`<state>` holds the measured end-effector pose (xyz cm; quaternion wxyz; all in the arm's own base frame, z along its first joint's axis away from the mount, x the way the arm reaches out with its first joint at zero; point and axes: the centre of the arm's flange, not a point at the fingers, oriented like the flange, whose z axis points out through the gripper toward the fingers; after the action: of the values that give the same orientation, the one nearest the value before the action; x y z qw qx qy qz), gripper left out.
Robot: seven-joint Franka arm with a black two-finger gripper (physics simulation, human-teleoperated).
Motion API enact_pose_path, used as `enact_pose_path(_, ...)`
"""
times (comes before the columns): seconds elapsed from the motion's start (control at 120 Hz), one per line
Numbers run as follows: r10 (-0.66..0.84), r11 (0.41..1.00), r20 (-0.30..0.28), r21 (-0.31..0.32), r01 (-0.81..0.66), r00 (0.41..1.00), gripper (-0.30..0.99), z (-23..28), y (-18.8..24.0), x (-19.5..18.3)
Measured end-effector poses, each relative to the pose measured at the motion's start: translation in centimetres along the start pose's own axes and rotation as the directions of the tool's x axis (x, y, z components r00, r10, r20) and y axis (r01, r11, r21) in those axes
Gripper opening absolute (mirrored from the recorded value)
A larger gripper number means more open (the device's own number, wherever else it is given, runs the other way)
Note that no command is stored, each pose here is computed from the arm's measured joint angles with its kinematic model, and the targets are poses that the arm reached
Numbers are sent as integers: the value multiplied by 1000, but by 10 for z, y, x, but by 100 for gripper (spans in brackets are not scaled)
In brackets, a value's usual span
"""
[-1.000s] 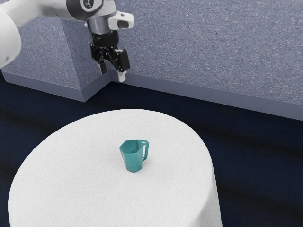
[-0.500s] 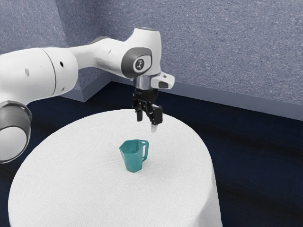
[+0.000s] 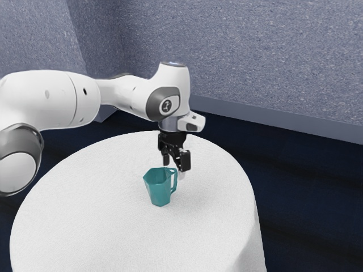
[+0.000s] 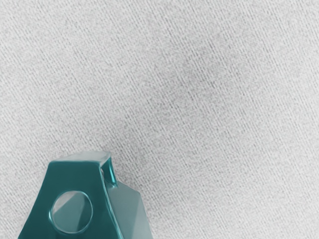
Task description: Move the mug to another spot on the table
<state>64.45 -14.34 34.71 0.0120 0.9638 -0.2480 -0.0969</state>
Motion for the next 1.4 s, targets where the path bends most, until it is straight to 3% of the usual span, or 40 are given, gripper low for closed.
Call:
enact_pose_path(0.558,83,995,-87,55,-78,993,69,19,-23,-1)
enact_pose_path(1.4,137,990,-76,52,-134,988,69,52,-27,-6)
